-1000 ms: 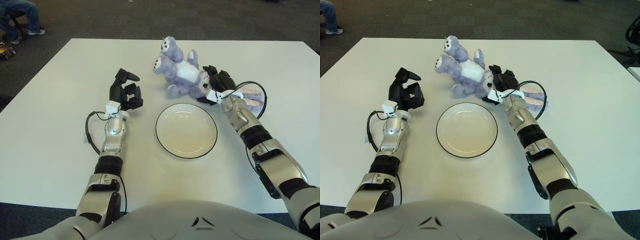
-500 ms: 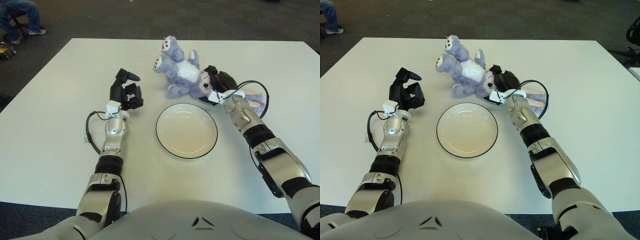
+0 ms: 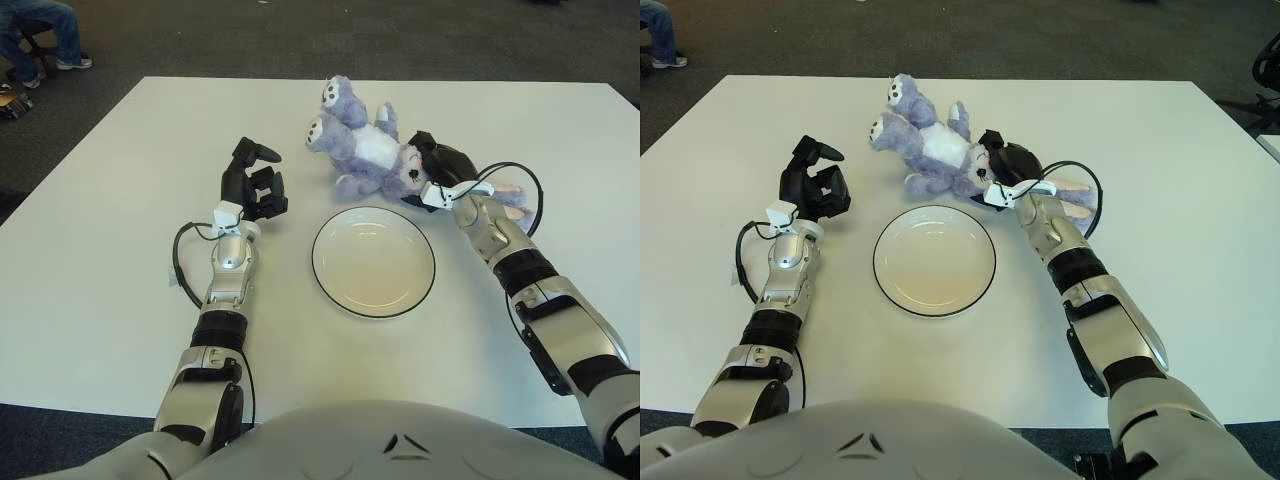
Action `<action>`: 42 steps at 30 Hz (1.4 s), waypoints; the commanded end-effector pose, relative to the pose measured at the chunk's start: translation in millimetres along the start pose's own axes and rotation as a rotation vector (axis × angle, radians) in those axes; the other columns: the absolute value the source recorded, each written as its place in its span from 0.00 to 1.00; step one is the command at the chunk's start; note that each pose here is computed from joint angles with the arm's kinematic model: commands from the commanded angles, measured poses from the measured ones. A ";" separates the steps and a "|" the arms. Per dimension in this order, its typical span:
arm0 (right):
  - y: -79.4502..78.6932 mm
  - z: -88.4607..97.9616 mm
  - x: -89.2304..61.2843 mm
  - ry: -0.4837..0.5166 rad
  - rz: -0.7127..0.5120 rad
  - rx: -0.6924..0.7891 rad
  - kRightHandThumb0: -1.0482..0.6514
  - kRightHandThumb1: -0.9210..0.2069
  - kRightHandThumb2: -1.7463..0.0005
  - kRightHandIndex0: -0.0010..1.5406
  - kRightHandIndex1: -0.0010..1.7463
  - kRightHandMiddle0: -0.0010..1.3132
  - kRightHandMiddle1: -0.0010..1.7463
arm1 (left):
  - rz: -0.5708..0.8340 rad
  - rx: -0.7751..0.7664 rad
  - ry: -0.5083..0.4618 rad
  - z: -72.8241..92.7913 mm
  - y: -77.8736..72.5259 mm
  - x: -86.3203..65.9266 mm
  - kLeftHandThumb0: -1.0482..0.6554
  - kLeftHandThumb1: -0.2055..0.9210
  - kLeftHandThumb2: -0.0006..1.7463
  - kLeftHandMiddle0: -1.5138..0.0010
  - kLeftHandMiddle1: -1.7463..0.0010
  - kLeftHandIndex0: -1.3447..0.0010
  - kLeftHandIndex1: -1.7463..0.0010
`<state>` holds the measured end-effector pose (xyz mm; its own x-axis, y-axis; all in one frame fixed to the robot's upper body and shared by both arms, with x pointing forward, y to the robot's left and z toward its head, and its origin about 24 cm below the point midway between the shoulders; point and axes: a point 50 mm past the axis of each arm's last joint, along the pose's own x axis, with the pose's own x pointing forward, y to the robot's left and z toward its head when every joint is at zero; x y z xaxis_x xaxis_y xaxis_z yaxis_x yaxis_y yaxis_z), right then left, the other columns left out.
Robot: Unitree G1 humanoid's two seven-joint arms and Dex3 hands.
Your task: Put the doll into the plate.
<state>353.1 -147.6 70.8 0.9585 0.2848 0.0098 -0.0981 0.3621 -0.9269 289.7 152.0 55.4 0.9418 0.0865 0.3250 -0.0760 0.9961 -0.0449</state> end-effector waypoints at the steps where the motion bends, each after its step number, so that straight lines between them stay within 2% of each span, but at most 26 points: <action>1: 9.6 -9.1 -5.6 0.029 0.052 0.012 0.90 0.56 0.23 0.41 1.00 0.44 1.00 | 0.044 -0.019 0.155 -30.8 -0.1 -35.0 0.36 0.61 0.64 0.22 0.00 0.64 0.00; 10: 6.8 -10.5 -5.4 0.024 0.053 0.029 0.90 0.57 0.22 0.42 1.00 0.53 1.00 | 0.042 -0.010 0.156 -31.0 0.0 -35.1 0.36 0.61 0.64 0.23 0.00 0.64 0.00; 22: 3.2 -12.9 -6.4 0.027 0.039 0.085 0.90 0.58 0.22 0.42 1.00 0.59 1.00 | 0.034 -0.006 0.158 -31.2 0.1 -35.2 0.37 0.62 0.62 0.22 0.00 0.65 0.00; 42: -10.9 -22.3 -3.7 0.098 -0.041 0.273 0.91 0.60 0.19 0.43 1.00 0.63 1.00 | 0.029 -0.010 0.162 -33.1 1.9 -34.7 0.37 0.62 0.63 0.21 0.00 0.65 0.00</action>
<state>356.8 -168.9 74.8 0.9775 0.2104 0.0154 -0.1095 0.5685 -0.8154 290.6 151.0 55.6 0.9389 0.0916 0.3317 -0.0807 0.9957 -0.0465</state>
